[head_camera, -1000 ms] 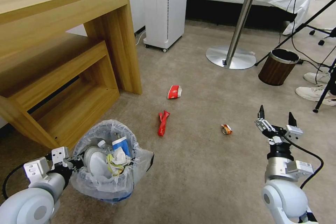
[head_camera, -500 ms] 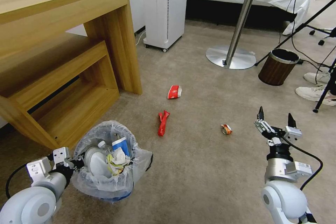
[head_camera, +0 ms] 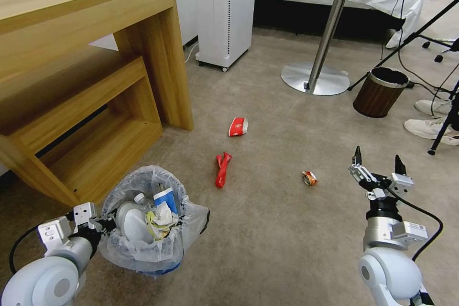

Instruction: Pick up the trash bin and place the garbage on the floor into it.

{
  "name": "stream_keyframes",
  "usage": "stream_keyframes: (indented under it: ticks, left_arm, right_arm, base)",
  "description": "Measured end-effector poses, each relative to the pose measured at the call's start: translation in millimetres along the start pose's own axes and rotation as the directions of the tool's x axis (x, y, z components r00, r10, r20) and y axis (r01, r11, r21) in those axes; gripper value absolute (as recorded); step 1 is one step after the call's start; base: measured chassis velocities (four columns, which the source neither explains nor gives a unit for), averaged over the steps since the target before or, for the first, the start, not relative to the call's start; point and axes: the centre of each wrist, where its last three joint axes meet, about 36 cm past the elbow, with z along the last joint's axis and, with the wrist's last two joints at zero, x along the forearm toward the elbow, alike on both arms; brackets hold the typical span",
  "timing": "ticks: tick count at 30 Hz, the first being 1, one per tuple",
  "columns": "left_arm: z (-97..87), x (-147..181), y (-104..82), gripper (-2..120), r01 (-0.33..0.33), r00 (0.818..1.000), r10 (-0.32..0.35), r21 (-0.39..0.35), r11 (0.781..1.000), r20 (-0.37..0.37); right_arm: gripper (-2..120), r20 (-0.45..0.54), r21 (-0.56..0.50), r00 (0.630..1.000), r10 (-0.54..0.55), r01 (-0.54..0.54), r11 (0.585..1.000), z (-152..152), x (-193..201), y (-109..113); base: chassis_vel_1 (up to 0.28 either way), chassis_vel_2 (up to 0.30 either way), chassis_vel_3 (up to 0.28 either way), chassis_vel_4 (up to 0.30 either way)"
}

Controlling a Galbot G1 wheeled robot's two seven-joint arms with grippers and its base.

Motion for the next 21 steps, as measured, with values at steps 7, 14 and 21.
stream_keyframes:
  ticks: [7,14,21]
  left_arm:
    - [1.2,-0.2,-0.1,1,0.001,1.0,-0.001,0.004,1.0,0.002]
    - [1.3,-0.3,0.4,1,0.001,1.0,-0.002,0.005,1.0,0.003]
    - [1.7,-0.3,1.3,1,0.004,1.0,-0.004,0.007,1.0,0.005]
  right_arm:
    - [100,-0.001,0.003,1.0,-0.004,0.004,1.0,1.3,-0.1,0.8]
    - [100,-0.002,0.006,1.0,-0.009,0.009,1.0,2.5,-0.1,1.9]
    - [100,-0.005,0.013,1.0,-0.012,0.012,1.0,4.7,-0.7,2.1]
  base:
    - [-0.115,0.127,0.12,-0.126]
    - [-0.09,0.085,0.092,-0.084]
    - [-0.091,0.113,0.102,-0.102]
